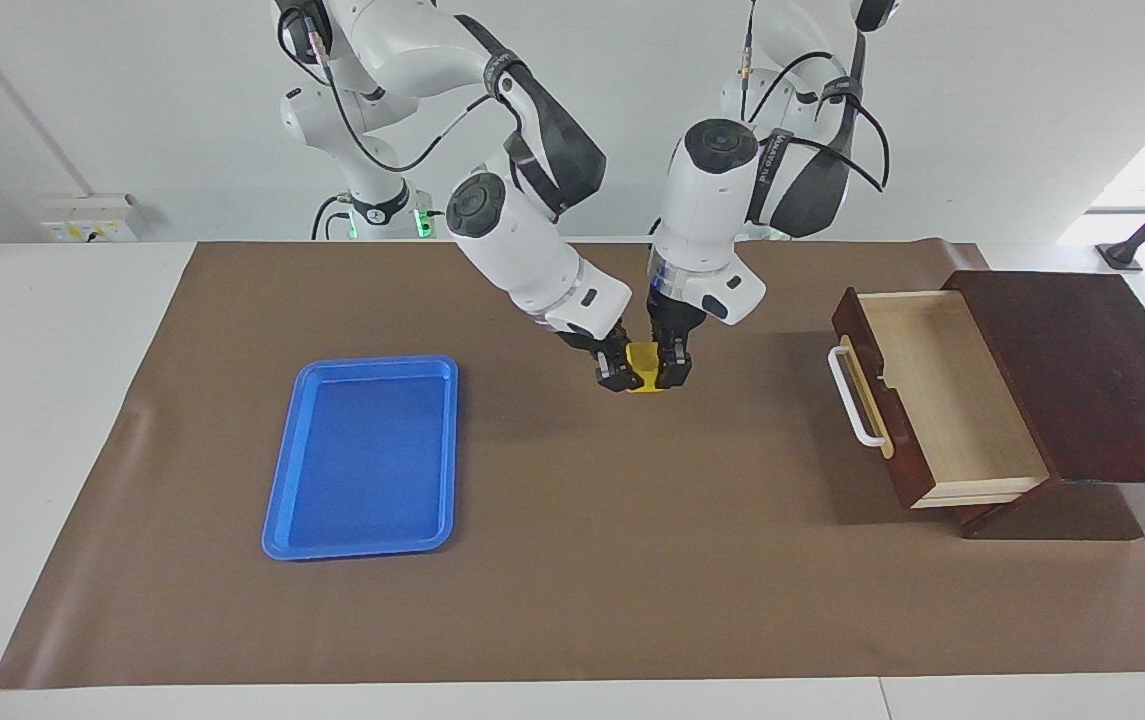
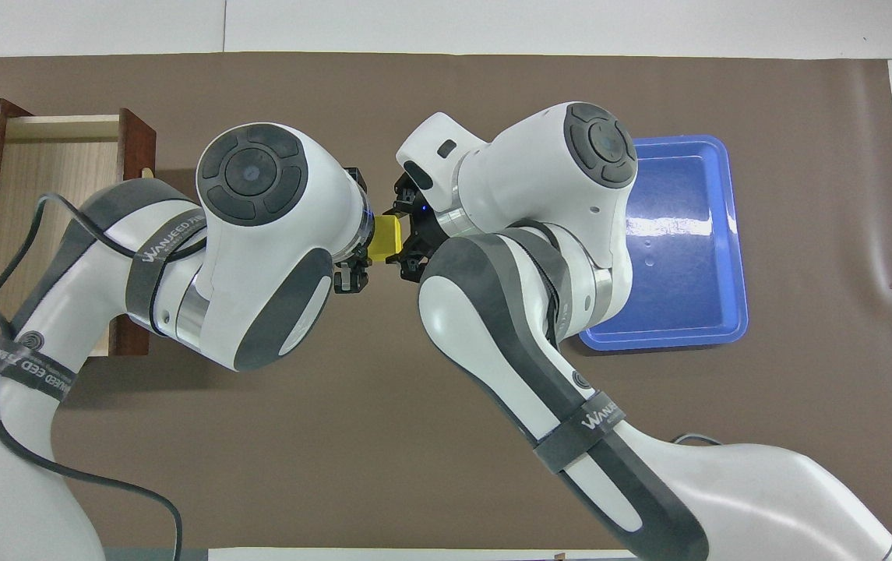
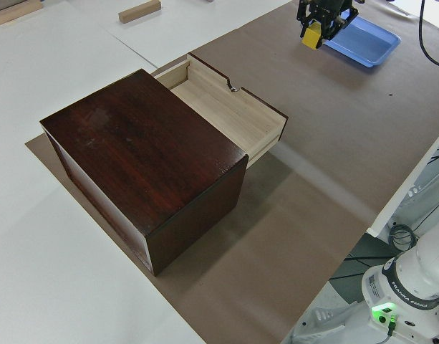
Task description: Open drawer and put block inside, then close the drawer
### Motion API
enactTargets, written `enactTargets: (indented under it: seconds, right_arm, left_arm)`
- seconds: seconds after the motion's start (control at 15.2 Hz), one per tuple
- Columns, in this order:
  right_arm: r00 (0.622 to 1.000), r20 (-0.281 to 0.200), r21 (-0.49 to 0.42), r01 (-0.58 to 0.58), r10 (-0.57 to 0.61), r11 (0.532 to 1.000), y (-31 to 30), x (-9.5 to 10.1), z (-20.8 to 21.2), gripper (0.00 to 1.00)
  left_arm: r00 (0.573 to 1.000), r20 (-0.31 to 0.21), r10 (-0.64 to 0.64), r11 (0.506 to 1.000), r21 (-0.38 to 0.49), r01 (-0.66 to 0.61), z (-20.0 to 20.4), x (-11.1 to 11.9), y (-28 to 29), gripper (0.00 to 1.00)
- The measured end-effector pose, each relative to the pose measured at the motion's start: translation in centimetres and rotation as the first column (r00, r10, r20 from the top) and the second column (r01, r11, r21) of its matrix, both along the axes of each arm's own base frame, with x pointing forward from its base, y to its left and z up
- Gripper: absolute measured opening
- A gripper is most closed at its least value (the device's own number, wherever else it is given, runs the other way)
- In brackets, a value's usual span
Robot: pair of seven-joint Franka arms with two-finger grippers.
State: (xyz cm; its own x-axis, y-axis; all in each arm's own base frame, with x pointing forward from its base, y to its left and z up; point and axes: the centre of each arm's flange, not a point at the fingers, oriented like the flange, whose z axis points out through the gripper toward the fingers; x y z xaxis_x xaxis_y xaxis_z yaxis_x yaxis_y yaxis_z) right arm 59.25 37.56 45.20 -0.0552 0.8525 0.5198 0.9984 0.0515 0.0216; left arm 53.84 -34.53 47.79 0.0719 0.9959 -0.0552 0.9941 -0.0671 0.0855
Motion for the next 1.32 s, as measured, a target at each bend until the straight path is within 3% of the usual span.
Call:
enactTargets:
  seconds: [0.26,0.33,0.59,0.86,1.19,1.32]
  right_arm:
    - [1.0,-0.005,-0.004,0.008,-0.008,1.0,0.1,-0.1,0.0,0.55]
    - [1.0,-0.014,-0.004,0.023,-0.023,1.0,0.2,-0.2,0.0,0.59]
    - [0.998,-0.032,-0.001,0.054,-0.054,0.999,0.7,-0.4,0.6,0.99]
    - [0.994,-0.054,-0.009,0.096,-0.096,0.995,-1.4,0.3,1.8,1.0]
    - [0.948,-0.156,-0.037,0.276,-0.279,0.96,-13.3,3.7,5.0,1.0]
    - [0.924,-0.155,-0.073,0.342,-0.349,0.937,-19.0,4.9,5.8,1.0]
  left_arm:
    - [1.0,-0.002,-0.001,1.0,0.002,0.001,0.0,0.0,0.0,0.56]
    - [1.0,-0.002,-0.002,1.0,0.002,0.002,0.0,0.0,0.0,0.56]
    - [1.0,-0.018,-0.004,1.0,0.012,0.005,0.2,-0.1,0.1,0.56]
    - [0.998,-0.055,-0.044,0.998,0.045,0.047,1.5,1.2,3.3,0.56]
    - [0.996,-0.063,-0.058,0.996,0.06,0.062,5.8,4.8,16.5,0.56]
    - [0.997,-0.062,-0.055,0.996,0.063,0.059,7.7,5.0,22.1,0.56]
